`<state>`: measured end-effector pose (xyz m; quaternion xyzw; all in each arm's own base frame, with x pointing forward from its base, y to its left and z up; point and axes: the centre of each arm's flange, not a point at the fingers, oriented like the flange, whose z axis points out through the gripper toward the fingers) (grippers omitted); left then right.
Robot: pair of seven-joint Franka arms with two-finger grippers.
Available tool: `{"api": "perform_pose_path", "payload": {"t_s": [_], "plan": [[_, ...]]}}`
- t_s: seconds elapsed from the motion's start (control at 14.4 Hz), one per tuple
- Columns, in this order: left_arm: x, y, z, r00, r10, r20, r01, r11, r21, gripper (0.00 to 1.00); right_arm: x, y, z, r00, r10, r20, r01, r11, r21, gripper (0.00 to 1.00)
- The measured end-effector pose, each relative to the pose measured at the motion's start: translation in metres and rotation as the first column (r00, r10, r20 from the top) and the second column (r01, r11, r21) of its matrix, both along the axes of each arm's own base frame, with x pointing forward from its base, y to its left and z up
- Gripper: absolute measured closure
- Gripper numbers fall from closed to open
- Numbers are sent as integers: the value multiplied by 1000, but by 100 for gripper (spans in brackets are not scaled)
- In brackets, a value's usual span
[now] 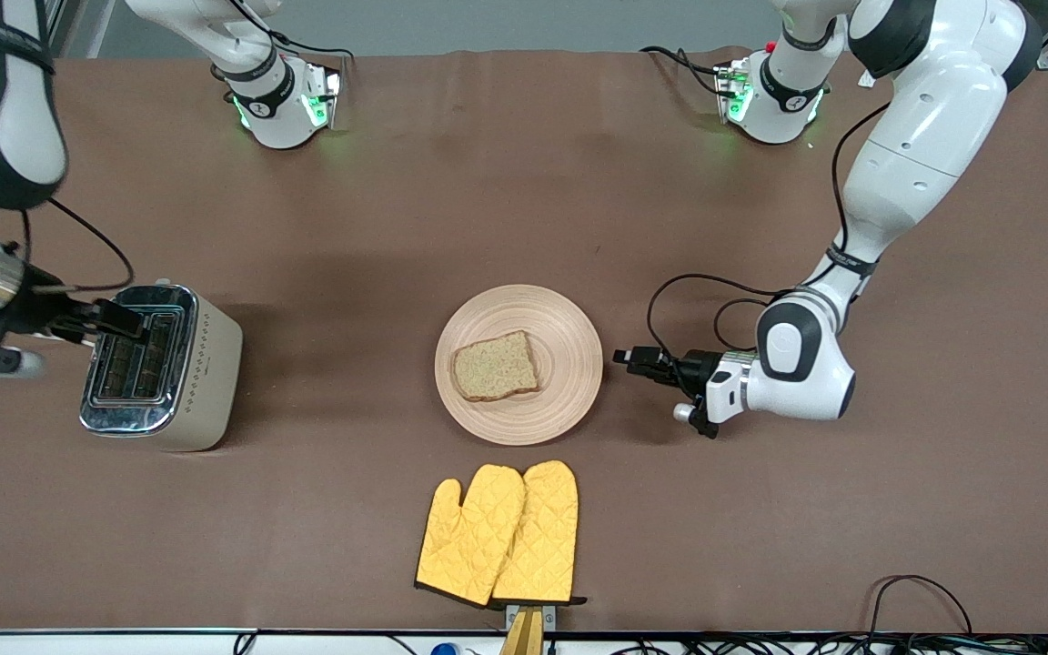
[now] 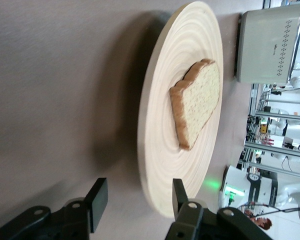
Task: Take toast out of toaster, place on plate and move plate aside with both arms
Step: 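Grip the plate rim with the left gripper while the right gripper retracts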
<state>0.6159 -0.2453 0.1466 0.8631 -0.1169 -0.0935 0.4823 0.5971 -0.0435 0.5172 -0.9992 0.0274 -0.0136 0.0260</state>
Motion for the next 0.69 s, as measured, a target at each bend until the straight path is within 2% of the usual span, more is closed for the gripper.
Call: {"api": "perform_pose_path", "payload": {"t_s": [0.07,0.35,0.49,0.55,0.62,0.69], "plan": [[-1,-7,-1,1000,12,14,-12,1000,-8,42,-7,-3,12,1000,3,7,-3,1000,-15,0],[-5,-21,-15,998,34,50,-32,999,-27,53,-30,-5,54,1000,7,26,-7,1000,-28,0],[-7,-22,-20,998,35,51,-34,999,-23,56,-36,-11,73,1000,-2,26,3,1000,-28,0],[-7,-22,-21,998,34,54,-33,999,-23,57,-37,-14,82,999,-6,33,7,1000,-29,0],[-8,-24,-22,998,33,57,-32,999,-24,63,-36,-14,89,999,-7,43,8,1000,-30,0],[-8,-25,-23,998,34,58,-33,999,-23,63,-36,-14,94,999,-6,53,8,999,-32,0]]}}
